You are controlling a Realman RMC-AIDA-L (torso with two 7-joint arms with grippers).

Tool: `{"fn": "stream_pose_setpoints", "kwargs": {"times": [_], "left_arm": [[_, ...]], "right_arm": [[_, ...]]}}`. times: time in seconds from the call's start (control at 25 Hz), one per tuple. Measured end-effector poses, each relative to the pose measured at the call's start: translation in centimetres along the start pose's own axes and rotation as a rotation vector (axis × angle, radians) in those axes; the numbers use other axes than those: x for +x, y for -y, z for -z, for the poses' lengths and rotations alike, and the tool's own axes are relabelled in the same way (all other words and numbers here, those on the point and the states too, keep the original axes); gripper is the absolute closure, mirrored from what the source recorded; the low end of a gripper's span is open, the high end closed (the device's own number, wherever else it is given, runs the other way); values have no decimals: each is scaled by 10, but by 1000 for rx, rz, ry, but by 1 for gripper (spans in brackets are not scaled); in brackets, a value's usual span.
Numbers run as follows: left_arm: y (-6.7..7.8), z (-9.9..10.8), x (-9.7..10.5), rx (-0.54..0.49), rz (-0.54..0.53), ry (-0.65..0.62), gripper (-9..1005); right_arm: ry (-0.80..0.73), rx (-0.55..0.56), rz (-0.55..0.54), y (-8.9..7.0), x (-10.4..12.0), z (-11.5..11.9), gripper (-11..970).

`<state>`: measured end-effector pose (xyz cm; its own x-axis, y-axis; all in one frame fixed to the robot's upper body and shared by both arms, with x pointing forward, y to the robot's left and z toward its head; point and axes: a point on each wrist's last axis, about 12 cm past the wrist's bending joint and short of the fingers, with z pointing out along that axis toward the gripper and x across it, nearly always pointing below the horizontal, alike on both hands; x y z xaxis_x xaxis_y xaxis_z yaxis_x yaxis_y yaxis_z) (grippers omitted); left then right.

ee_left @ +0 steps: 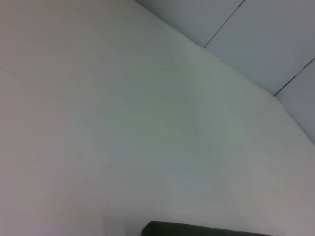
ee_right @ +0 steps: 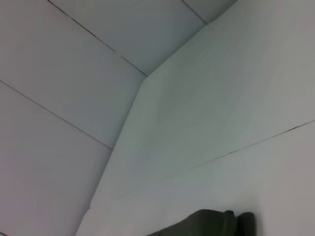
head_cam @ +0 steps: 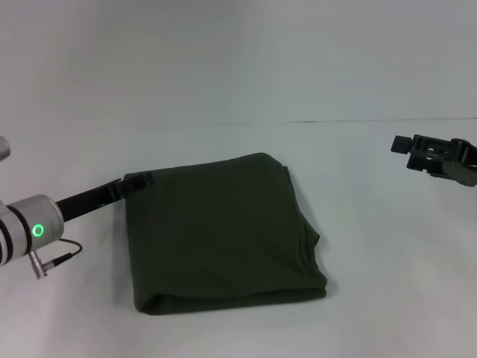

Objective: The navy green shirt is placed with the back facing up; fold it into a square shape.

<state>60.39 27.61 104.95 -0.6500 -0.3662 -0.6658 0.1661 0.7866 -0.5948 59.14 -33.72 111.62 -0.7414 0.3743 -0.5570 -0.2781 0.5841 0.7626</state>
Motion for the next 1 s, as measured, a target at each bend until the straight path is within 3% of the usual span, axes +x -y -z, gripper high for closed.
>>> {"fn": "stream_pose_setpoints", "kwargs": {"times": [0.56,1.0], "left_arm": [[1,-2,5,-11,-24,-24,102],[13,-8,2,32,-61,-48,104]], "right_arm": [[3,2,0,0,-1,1,139],[5,2,-1,1,-1,1,139]]}}
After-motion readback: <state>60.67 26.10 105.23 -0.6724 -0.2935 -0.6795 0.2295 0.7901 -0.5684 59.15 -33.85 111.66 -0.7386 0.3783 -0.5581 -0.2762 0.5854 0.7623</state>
